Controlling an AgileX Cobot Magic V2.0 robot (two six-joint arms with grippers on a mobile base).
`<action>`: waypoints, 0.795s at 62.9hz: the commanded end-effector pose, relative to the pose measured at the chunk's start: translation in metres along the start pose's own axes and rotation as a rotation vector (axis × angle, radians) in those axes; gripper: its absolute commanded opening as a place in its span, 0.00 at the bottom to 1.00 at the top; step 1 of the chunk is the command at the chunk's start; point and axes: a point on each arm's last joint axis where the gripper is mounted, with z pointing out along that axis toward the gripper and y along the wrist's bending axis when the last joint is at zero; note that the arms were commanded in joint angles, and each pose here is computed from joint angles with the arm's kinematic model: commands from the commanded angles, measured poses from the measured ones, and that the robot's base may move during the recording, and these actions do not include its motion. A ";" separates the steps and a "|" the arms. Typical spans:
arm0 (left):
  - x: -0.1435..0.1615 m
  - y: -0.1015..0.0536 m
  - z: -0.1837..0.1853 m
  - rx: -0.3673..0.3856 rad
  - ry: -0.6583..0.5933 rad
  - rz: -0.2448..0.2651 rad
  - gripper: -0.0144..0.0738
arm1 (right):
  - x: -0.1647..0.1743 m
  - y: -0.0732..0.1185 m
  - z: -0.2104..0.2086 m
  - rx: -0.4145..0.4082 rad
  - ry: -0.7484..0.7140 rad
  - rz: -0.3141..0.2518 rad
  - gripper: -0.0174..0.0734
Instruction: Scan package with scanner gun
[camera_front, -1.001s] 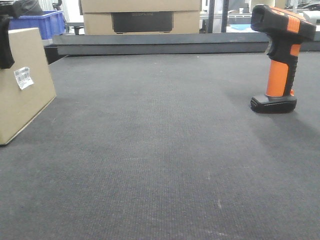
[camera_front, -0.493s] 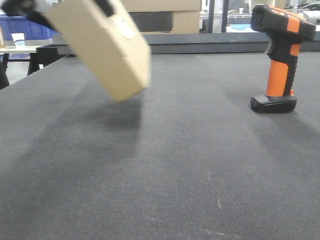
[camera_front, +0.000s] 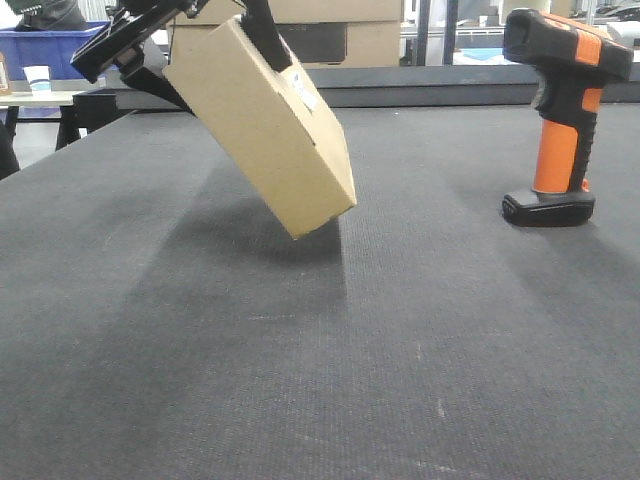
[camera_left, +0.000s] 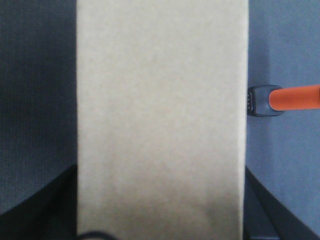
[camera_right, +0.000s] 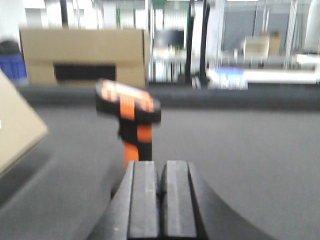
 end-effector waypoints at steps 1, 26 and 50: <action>-0.001 -0.004 -0.002 0.019 -0.021 -0.007 0.04 | -0.019 0.001 -0.001 -0.002 -0.089 0.006 0.01; -0.001 -0.004 -0.002 0.020 -0.026 -0.005 0.04 | -0.104 0.006 0.039 -0.007 -0.018 0.006 0.01; -0.003 -0.003 -0.002 0.012 -0.047 0.009 0.04 | -0.064 0.001 0.127 0.052 0.168 0.073 0.01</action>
